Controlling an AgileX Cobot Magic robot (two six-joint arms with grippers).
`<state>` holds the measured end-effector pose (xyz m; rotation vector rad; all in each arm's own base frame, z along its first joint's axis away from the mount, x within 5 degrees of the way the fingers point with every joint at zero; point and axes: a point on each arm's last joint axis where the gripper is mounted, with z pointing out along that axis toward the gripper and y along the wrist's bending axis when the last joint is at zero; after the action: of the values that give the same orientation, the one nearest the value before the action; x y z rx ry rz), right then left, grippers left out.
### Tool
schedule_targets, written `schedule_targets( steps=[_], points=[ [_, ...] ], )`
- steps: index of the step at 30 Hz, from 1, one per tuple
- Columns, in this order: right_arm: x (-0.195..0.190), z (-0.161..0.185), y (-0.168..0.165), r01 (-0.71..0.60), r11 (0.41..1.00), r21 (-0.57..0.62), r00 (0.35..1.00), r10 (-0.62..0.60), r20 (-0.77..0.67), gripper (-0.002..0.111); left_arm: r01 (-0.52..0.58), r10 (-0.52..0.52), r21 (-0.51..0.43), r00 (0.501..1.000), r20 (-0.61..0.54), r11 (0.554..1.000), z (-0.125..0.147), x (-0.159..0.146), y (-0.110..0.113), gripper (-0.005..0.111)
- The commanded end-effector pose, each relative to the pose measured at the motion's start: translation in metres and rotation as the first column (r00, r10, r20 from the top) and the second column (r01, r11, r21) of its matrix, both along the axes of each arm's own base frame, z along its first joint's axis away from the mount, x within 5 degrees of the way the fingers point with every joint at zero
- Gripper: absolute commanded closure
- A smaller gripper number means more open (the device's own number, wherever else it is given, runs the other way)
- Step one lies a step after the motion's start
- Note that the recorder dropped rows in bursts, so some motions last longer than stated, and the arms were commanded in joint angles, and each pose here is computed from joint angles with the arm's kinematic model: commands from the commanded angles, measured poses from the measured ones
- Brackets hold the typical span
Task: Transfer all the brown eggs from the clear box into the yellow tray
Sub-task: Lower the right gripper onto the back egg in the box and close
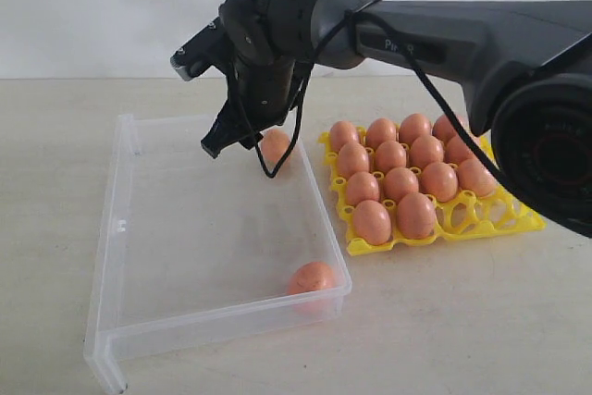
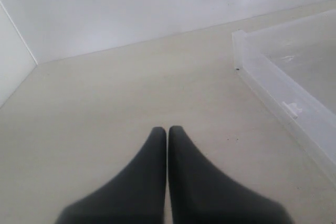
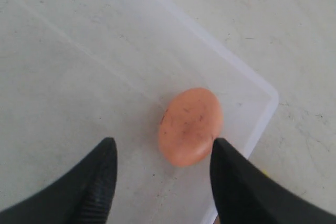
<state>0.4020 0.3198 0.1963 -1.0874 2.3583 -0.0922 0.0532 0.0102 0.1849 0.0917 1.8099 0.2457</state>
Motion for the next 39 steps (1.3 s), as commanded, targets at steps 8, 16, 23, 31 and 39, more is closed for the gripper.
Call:
schedule_targets(
  steps=[8,16,23,31,39],
  points=[
    [0.009,0.009,0.008,-0.014,0.995,0.1,0.993,0.002,0.117,0.056,0.004,-0.004,-0.006,1.0,0.002,1.0,-0.001,0.0,0.0,0.105],
    [0.01,0.005,0.006,0.032,0.993,0.117,0.994,-0.044,0.098,0.056,0.004,-0.004,-0.006,1.0,0.002,1.0,-0.001,0.0,0.0,0.105],
    [0.014,-0.027,-0.005,0.113,0.993,0.028,0.994,-0.113,-0.01,0.056,0.004,-0.004,-0.006,1.0,0.002,1.0,-0.001,0.0,0.0,0.105],
    [0.019,-0.035,-0.006,0.113,0.992,0.05,0.994,-0.113,0.002,0.056,0.004,-0.004,-0.006,1.0,0.002,1.0,-0.001,0.0,0.0,0.105],
    [0.025,-0.054,-0.003,0.128,0.99,0.067,0.991,-0.129,0.019,0.056,0.004,-0.004,-0.006,1.0,0.002,1.0,-0.001,0.0,0.0,0.105]
  ],
)
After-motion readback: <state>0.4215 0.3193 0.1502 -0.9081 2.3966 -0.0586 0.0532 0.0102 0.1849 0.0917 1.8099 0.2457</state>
